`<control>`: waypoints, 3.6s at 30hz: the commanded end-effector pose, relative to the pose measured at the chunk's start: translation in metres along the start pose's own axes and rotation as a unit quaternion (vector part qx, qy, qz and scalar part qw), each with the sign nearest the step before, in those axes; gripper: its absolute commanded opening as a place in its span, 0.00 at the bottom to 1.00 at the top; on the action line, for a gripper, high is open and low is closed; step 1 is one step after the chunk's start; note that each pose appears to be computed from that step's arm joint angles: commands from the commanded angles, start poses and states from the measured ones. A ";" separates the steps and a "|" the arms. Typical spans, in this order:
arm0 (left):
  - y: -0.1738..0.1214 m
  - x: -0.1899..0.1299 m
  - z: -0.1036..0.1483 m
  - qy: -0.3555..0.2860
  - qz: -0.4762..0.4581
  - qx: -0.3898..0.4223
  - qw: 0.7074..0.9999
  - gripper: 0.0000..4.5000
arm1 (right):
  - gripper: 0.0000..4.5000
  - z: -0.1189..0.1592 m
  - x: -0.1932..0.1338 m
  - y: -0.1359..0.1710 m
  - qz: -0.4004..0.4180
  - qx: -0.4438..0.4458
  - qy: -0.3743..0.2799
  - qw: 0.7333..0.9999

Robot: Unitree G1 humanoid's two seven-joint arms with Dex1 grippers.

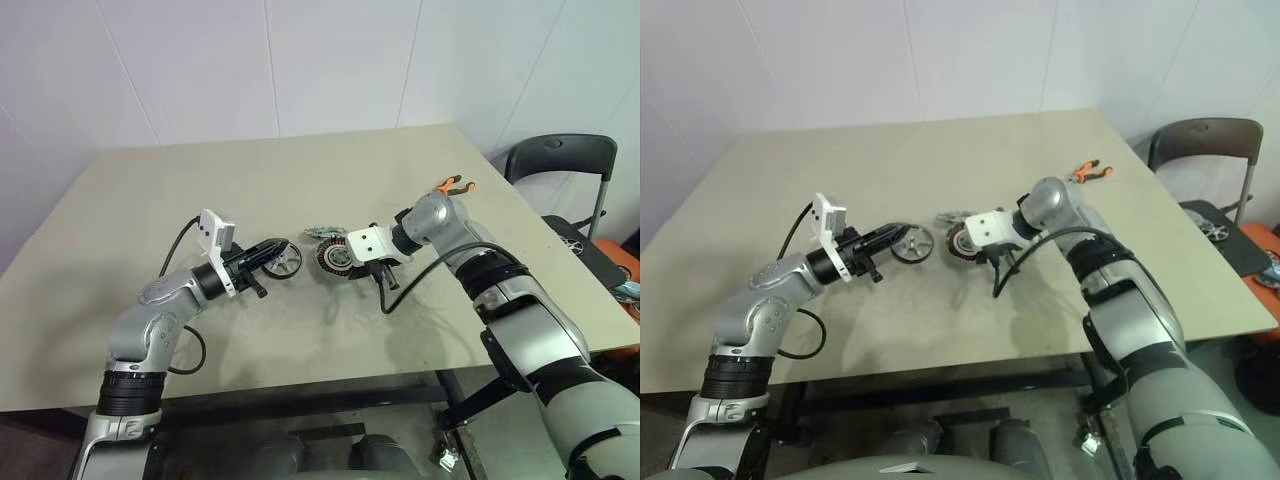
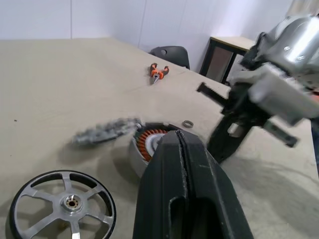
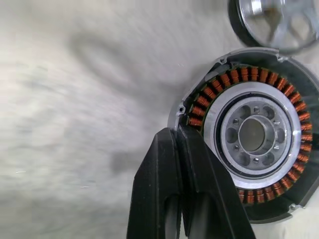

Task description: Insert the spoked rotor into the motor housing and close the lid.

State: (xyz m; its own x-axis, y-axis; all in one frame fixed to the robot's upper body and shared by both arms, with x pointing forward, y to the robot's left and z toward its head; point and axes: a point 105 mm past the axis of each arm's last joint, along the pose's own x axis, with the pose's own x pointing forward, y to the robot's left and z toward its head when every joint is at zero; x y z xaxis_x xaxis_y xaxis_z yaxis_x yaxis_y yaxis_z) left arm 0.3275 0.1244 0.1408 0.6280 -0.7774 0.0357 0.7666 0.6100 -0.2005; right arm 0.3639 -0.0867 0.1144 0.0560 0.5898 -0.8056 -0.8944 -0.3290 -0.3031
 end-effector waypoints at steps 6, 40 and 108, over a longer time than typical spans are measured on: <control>-0.003 0.005 0.012 -0.017 -0.013 0.023 1.000 0.00 | 0.00 0.021 -0.017 0.029 0.016 0.043 -0.034 0.998; -0.001 0.008 0.014 -0.017 -0.018 0.025 0.999 0.00 | 0.36 0.016 -0.069 -0.022 -0.230 0.173 -0.121 0.950; -0.004 0.022 0.008 0.000 -0.031 0.023 0.999 0.00 | 0.86 -0.140 -0.016 0.017 -0.541 0.572 -0.051 0.614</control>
State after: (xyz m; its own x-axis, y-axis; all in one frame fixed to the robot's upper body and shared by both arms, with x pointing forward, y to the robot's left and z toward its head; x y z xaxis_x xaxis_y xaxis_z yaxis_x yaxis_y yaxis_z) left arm 0.3399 0.1071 0.1369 0.5844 -0.8114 0.0126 0.7975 0.5714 -0.1939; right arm 0.4057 -0.1876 0.0414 0.8989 0.1312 -0.4181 -0.1582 0.9869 -0.0304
